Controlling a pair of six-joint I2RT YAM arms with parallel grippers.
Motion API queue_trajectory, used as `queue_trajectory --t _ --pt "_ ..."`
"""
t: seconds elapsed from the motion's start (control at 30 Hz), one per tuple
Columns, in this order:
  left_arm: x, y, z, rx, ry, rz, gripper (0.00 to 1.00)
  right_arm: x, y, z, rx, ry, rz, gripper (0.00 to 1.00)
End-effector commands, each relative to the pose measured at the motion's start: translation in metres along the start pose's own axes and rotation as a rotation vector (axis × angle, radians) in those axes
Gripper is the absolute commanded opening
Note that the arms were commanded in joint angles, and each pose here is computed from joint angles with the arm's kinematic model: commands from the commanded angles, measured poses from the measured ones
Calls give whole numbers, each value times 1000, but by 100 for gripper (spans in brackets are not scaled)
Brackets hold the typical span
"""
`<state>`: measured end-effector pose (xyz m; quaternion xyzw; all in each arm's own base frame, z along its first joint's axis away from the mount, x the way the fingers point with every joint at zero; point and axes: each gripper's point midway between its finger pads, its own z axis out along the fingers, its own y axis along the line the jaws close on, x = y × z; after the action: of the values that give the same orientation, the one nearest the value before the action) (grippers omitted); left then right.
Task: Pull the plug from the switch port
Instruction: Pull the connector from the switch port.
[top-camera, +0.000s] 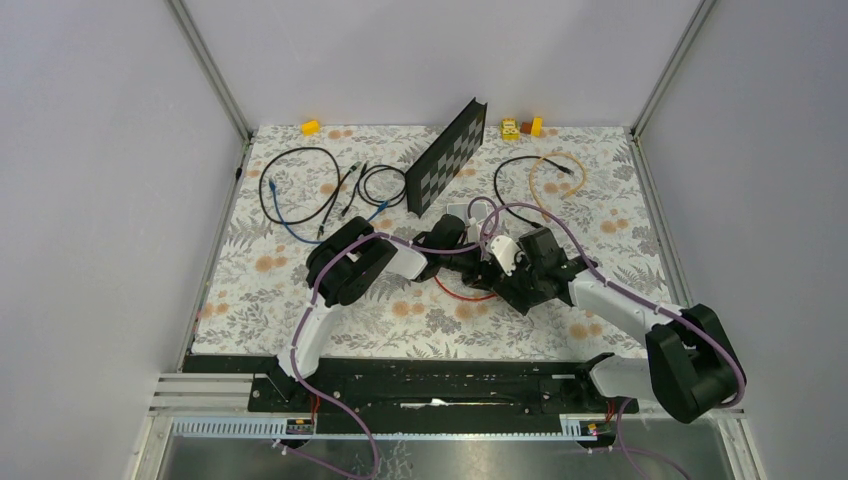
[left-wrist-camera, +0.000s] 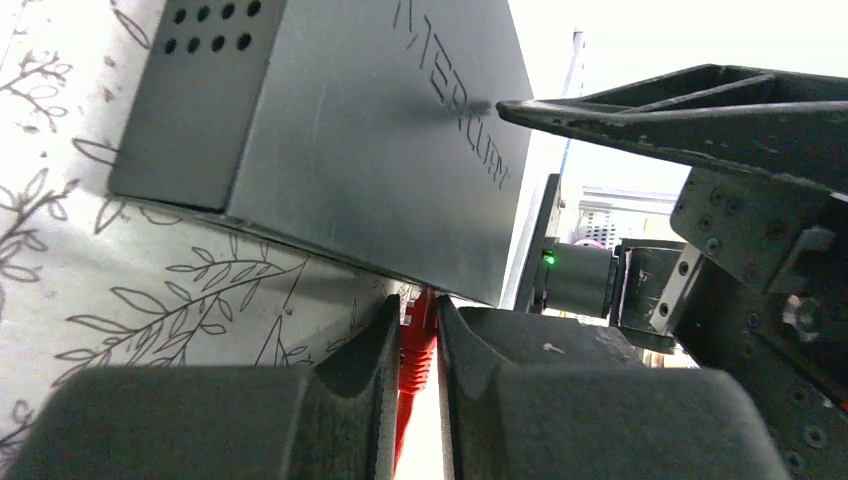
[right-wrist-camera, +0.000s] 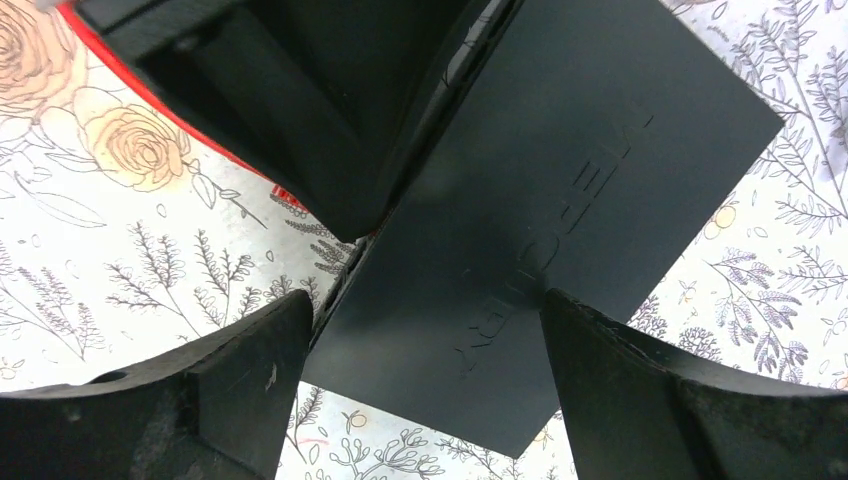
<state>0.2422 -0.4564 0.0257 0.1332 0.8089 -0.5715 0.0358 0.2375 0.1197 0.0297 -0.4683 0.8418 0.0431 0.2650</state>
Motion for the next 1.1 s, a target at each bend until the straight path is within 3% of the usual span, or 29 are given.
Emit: queue_trajectory --t 0.0,1.07 --pt "-4 34 -7 -78 -28 -54 0 -4 -7 7 32 10 19 91" --pt "-5 27 -13 -52 -55 -30 0 20 -19 15 109 123 42 84"
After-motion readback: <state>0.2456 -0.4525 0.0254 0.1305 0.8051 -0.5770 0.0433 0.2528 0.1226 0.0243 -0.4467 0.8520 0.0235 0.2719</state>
